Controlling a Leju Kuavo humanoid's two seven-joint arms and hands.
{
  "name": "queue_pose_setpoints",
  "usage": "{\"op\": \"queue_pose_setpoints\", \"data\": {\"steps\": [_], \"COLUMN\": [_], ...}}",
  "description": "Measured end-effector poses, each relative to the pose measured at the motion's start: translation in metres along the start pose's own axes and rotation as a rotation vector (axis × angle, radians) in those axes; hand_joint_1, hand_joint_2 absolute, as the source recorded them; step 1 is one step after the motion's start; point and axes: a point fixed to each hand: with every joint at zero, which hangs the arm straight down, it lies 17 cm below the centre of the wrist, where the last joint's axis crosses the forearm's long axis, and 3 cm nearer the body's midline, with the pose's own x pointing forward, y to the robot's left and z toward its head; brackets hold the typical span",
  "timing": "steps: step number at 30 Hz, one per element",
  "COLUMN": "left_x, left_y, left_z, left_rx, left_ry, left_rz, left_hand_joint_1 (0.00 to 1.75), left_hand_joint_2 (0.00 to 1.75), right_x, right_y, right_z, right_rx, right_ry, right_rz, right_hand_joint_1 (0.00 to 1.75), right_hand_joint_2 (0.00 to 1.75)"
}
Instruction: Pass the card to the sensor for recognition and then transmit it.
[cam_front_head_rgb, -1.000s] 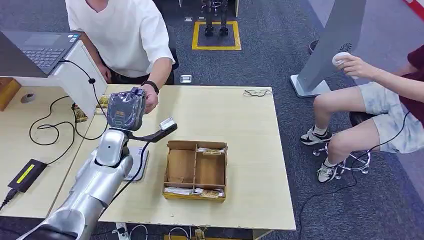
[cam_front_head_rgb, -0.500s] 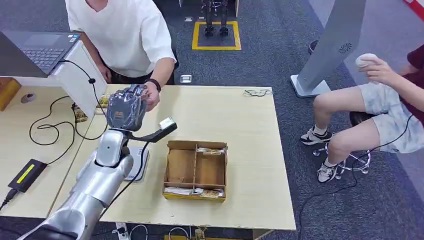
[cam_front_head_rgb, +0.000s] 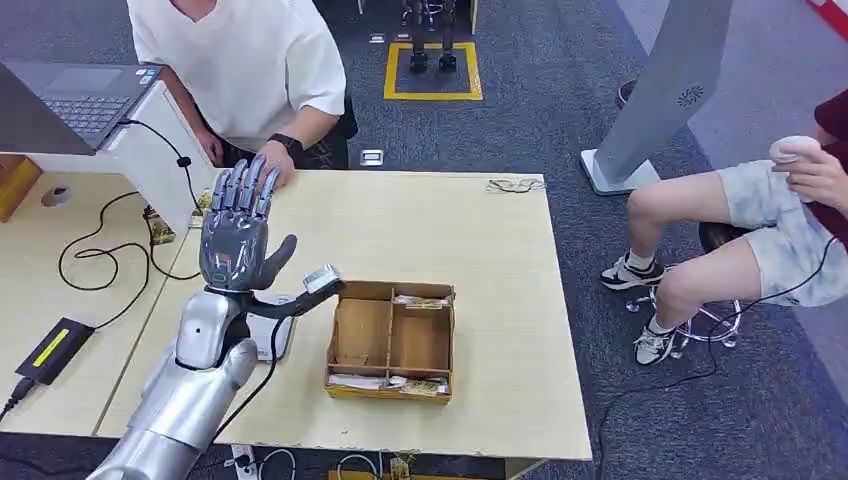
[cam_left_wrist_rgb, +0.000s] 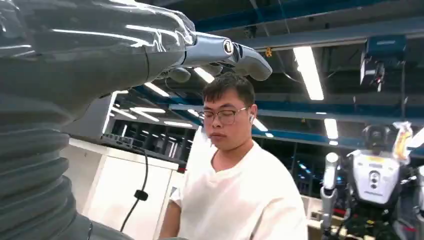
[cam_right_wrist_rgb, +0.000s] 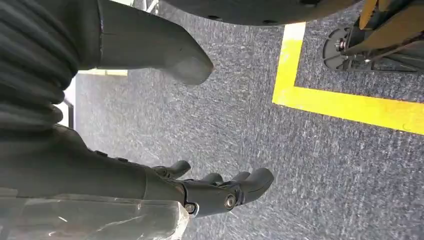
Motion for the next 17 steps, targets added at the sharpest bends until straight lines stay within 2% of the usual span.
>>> {"op": "queue_pose_setpoints", "data": {"steps": [5,11,17], "left_x": [0.009,0.012,0.012], "left_y": [0.010,0.019,0.020], "left_z": [0.018,0.025,0.058], "left_rx": [0.019,0.035,0.012], "left_ry": [-0.032,-0.059,-0.081], "left_rz": [0.039,0.063,0.160], "left_hand_joint_1": [0.00,0.00,0.00], "left_hand_joint_2": [1.75,1.75,1.75], "right_x": [-0.004,-0.006,-0.009], "right_y": [0.000,0.000,-0.001], "right_z": [0.001,0.001,0.001], "right_rx": [-0.005,-0.006,-0.014], "right_ry": [0.007,0.013,0.019], "right_rz": [-0.009,-0.025,-0.049], "right_hand_joint_1": [0.00,0.00,0.00], "right_hand_joint_2": [1.75,1.75,1.75]}}
